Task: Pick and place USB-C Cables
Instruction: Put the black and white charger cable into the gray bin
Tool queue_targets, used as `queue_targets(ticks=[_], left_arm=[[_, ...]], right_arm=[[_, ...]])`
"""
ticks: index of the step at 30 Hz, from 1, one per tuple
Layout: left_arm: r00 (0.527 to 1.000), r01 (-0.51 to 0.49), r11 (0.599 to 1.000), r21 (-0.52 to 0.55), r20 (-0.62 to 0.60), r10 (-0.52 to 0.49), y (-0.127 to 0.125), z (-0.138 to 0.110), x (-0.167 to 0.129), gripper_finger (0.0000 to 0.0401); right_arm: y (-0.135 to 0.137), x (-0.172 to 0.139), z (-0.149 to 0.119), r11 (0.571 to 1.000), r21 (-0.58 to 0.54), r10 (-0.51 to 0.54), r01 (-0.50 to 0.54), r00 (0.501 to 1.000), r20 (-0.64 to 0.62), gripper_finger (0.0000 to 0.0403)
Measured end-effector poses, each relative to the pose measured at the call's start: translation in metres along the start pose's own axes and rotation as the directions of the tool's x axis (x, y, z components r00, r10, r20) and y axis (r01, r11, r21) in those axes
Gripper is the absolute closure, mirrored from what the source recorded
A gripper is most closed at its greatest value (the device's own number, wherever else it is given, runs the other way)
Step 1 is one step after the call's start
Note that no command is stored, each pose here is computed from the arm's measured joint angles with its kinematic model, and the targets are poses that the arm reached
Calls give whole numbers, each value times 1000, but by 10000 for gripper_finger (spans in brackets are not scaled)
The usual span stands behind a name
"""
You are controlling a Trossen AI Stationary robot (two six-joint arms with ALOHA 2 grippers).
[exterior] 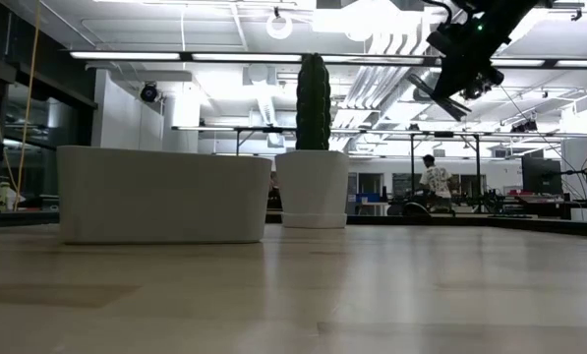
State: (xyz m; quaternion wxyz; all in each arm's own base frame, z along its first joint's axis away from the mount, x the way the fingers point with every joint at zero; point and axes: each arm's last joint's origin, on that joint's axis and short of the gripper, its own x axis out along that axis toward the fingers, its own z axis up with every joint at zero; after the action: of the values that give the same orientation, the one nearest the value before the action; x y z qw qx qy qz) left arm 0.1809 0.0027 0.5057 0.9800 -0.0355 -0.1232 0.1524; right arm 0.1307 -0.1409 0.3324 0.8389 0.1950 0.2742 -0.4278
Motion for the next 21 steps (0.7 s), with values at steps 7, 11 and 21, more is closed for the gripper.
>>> queue_targets(ticks=[7, 11, 21], left_arm=[[1000, 0, 1000, 0, 0, 0, 0, 0, 0, 165], [1000, 0, 1000, 0, 0, 0, 0, 0, 0, 165], [1000, 0, 1000, 1, 0, 0, 0, 0, 0, 165]], right_arm=[[3, 1, 3, 997, -1, 76, -76, 997, 16, 393], [7, -4, 6, 976, -5, 220, -220, 974, 51, 393], [38, -41, 4, 867, -122, 497, -483, 855, 147, 393]])
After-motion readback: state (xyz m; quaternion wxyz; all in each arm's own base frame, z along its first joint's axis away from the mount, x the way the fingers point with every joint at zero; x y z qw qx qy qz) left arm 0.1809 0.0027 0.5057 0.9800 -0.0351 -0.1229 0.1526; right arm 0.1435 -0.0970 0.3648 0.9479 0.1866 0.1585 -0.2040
